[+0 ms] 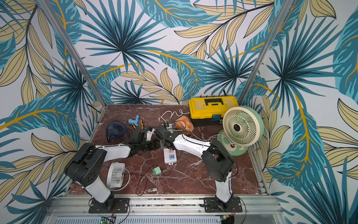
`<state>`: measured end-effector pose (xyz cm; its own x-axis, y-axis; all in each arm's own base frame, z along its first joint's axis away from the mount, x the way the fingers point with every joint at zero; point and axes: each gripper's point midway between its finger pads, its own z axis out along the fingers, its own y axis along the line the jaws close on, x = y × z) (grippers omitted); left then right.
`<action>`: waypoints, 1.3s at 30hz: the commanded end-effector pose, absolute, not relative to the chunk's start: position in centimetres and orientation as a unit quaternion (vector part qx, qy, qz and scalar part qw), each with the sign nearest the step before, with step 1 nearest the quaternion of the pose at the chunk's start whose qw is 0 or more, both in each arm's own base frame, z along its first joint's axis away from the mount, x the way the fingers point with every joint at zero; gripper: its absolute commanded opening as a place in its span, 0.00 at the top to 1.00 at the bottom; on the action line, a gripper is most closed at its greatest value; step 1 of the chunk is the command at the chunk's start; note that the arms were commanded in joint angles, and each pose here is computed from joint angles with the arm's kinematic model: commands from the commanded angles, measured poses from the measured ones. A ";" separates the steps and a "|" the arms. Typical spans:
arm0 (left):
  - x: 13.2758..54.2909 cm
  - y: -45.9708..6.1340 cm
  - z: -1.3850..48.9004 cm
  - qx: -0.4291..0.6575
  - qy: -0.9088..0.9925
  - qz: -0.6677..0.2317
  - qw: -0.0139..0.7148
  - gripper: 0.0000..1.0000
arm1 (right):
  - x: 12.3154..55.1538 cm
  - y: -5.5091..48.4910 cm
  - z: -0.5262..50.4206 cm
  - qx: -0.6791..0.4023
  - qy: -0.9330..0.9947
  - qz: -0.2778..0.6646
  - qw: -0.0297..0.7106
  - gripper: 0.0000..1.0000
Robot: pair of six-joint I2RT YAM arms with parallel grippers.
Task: Unplug the desk fan from the power strip
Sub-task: Remove the plug from the socket.
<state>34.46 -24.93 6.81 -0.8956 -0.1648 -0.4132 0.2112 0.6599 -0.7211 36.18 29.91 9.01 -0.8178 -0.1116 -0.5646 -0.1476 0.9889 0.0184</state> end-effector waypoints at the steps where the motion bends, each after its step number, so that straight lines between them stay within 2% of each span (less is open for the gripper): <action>1: 35.2 -25.6 7.6 0.021 0.874 -0.422 0.239 0.57 | 36.6 29.8 7.8 -0.068 0.954 0.019 0.290 0.54; 8: 35.4 -25.7 7.4 0.020 0.875 -0.422 0.235 0.57 | 36.6 29.7 7.1 -0.068 0.955 0.015 0.287 0.63; 13: 35.5 -25.9 7.2 0.021 0.875 -0.423 0.235 0.57 | 36.6 29.8 6.7 -0.065 0.956 0.015 0.285 0.74; 19: 35.4 -26.1 6.8 0.019 0.876 -0.423 0.231 0.57 | 36.6 29.7 6.6 -0.064 0.956 0.014 0.286 0.83; 26: 35.4 -27.5 6.1 0.025 0.878 -0.425 0.217 0.57 | 36.5 29.7 6.5 -0.062 0.957 0.017 0.282 0.85; 31: 35.4 -27.5 5.0 0.017 0.887 -0.412 0.208 0.65 | 36.4 29.9 6.3 -0.061 0.958 0.024 0.280 0.85; 39: 34.9 -26.7 3.2 0.013 0.904 -0.383 0.190 0.70 | 36.7 29.9 5.5 -0.026 0.961 0.086 0.262 0.85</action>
<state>35.01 -26.52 4.31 -0.9168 -0.1492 -0.3703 0.1760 0.6816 -0.7103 36.66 29.26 7.23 -0.8338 -0.0852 -0.5454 -0.1187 0.9926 0.0265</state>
